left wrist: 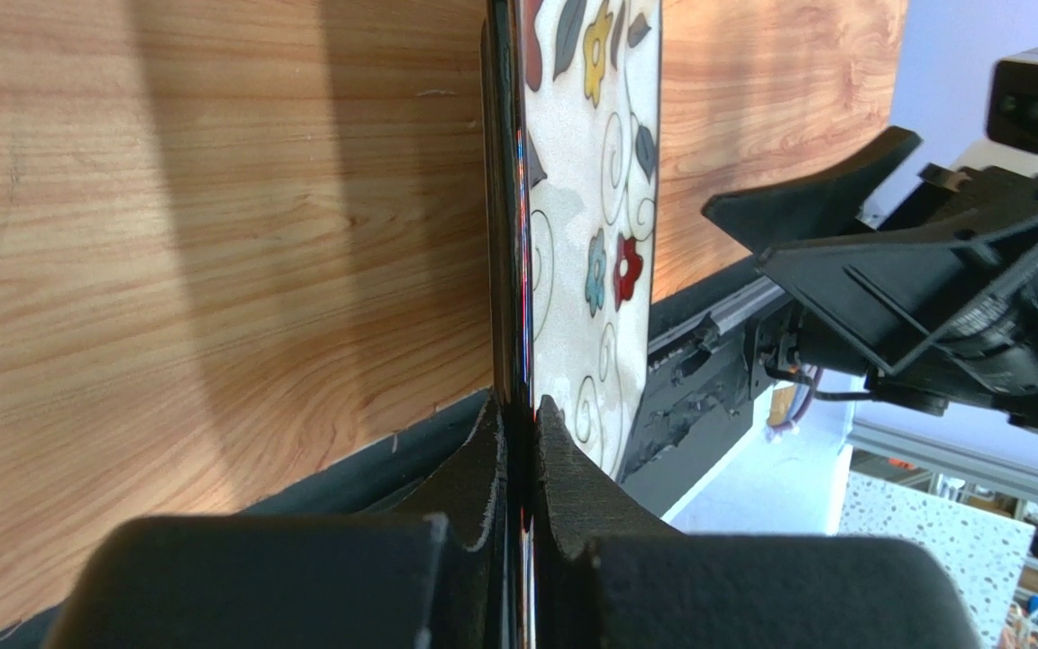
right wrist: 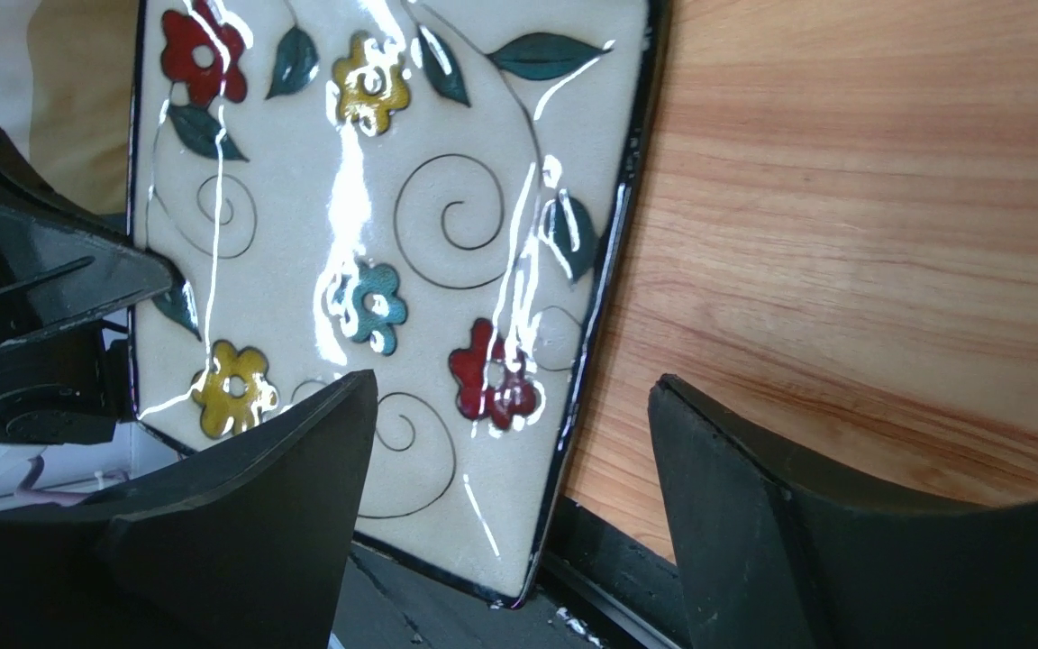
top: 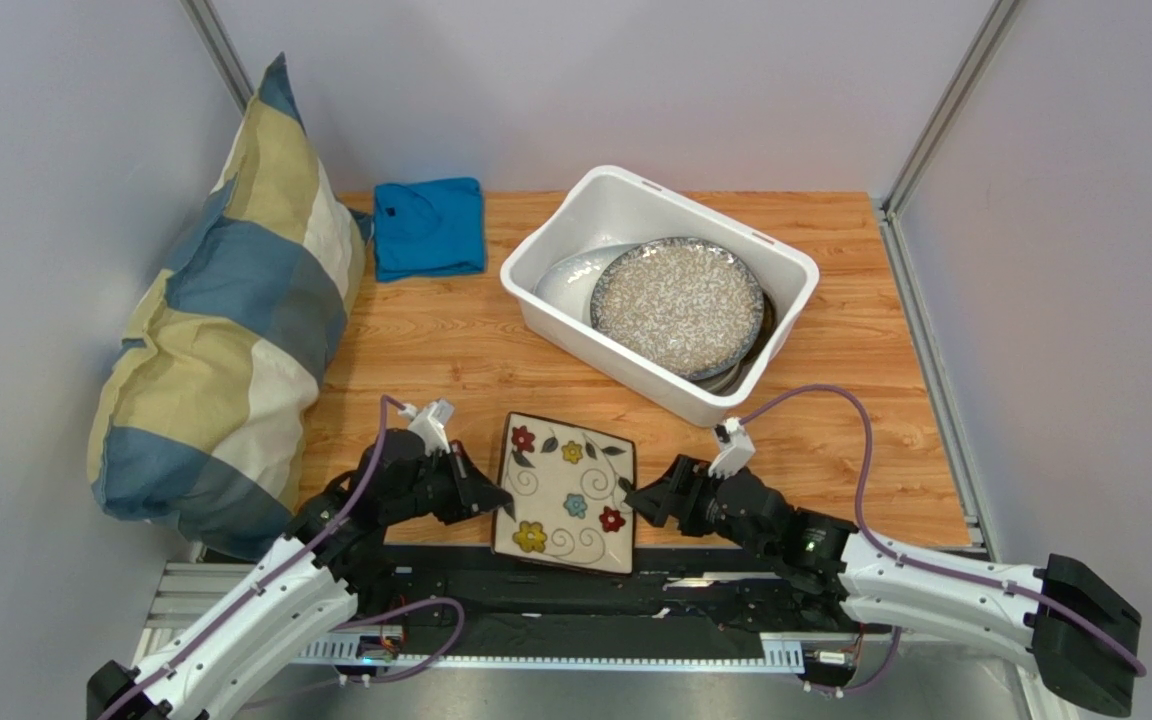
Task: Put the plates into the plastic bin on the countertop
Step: Pick up the plate at the center of the board.
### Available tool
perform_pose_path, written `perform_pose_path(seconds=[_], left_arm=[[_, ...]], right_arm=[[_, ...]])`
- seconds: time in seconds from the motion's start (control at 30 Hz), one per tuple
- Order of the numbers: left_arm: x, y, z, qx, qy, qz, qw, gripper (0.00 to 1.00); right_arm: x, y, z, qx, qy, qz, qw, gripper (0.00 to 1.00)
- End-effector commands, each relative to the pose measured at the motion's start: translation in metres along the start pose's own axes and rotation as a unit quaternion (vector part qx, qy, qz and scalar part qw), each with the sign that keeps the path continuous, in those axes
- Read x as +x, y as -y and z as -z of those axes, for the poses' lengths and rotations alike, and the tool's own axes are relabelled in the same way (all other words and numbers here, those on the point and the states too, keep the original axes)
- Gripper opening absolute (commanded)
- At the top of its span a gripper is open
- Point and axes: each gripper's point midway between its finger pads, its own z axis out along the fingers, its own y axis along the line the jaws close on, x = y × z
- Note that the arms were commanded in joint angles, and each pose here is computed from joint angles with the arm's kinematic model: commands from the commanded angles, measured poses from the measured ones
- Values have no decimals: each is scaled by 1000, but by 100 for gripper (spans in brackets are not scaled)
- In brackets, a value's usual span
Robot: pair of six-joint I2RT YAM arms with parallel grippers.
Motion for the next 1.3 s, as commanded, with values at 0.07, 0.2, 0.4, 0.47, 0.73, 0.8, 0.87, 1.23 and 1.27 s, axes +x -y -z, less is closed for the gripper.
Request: perform_pose_path(seconds=[0.07, 0.2, 0.4, 0.47, 0.73, 0.8, 0.87, 1.23, 1.27], left_arm=[[-21, 65, 23, 114, 27, 1, 993, 0], [-20, 73, 22, 136, 23, 12, 990, 0], [-22, 78, 21, 144, 21, 18, 989, 0], [-25, 77, 22, 136, 28, 22, 990, 0], [-34, 82, 23, 139, 41, 45, 988, 0], [-35, 84, 25, 144, 43, 45, 988, 0], [-35, 87, 27, 152, 40, 45, 987, 0], [-35, 97, 35, 180, 32, 49, 982, 0], [-34, 96, 35, 179, 31, 51, 982, 0]], right_arm=[[-3, -3, -2, -39, 12, -44, 998, 79], [6, 1, -6, -36, -7, -48, 998, 79], [10, -13, -13, -35, -32, -25, 999, 79], [5, -17, -9, -31, -21, 0, 999, 80], [-8, -2, 13, 33, 4, -75, 997, 80], [-6, -5, 15, 20, 3, -89, 996, 80], [-9, 5, 18, 44, 13, -87, 995, 80], [3, -7, 0, 2, -7, -94, 996, 82], [8, -4, -1, 4, -15, -96, 995, 82]])
